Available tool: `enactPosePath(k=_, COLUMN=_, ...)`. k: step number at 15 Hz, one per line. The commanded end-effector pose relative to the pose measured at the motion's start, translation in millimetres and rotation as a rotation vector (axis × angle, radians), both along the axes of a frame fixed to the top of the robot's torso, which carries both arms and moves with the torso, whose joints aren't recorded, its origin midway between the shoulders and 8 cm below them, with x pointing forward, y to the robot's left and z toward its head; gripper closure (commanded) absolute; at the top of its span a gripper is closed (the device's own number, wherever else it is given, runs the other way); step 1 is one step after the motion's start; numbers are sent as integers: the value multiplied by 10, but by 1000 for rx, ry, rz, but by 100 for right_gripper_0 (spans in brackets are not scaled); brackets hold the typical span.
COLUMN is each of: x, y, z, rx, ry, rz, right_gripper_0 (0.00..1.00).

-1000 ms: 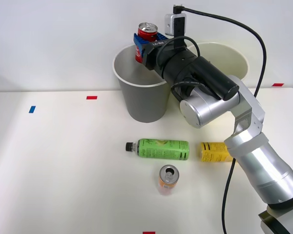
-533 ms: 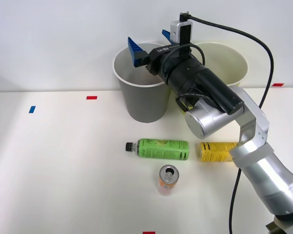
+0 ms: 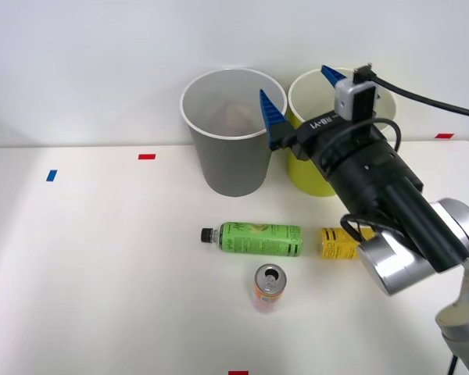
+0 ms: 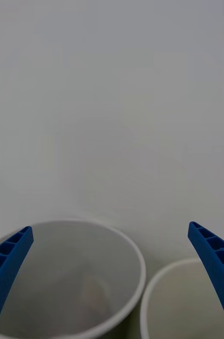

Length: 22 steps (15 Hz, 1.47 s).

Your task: Put cans in the gray bin, plastic bottles in the light green bin

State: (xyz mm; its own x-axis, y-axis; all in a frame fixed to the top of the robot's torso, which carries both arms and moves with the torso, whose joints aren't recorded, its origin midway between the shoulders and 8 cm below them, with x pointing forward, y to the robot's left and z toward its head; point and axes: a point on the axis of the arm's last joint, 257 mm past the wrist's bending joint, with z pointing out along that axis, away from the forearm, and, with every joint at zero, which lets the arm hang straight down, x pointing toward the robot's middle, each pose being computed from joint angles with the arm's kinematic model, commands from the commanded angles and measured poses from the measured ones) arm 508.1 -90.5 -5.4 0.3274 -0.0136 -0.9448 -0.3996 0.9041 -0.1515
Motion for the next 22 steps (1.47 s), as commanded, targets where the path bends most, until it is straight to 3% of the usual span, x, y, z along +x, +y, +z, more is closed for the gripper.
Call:
enactPosePath(k=1, x=-284, y=-414, z=-259, rx=36, ry=23, rz=-49, right_gripper_0=0)
enactPosePath(k=6, x=-759, y=-1042, z=-611, rx=142, ry=24, rz=-125, right_gripper_0=0)
enactPosePath(k=13, x=-1332, y=-1766, z=-1436, rx=318, ry=185, rz=-372, right_gripper_0=0)
enactPosePath(k=18, x=-1634, y=-2115, z=-1792, rx=355, ry=267, rz=-494, right_gripper_0=0)
enactPosePath(k=22, x=-1802, y=-2281, z=-1957, rx=347, ry=310, rz=-543, right_gripper_0=0)
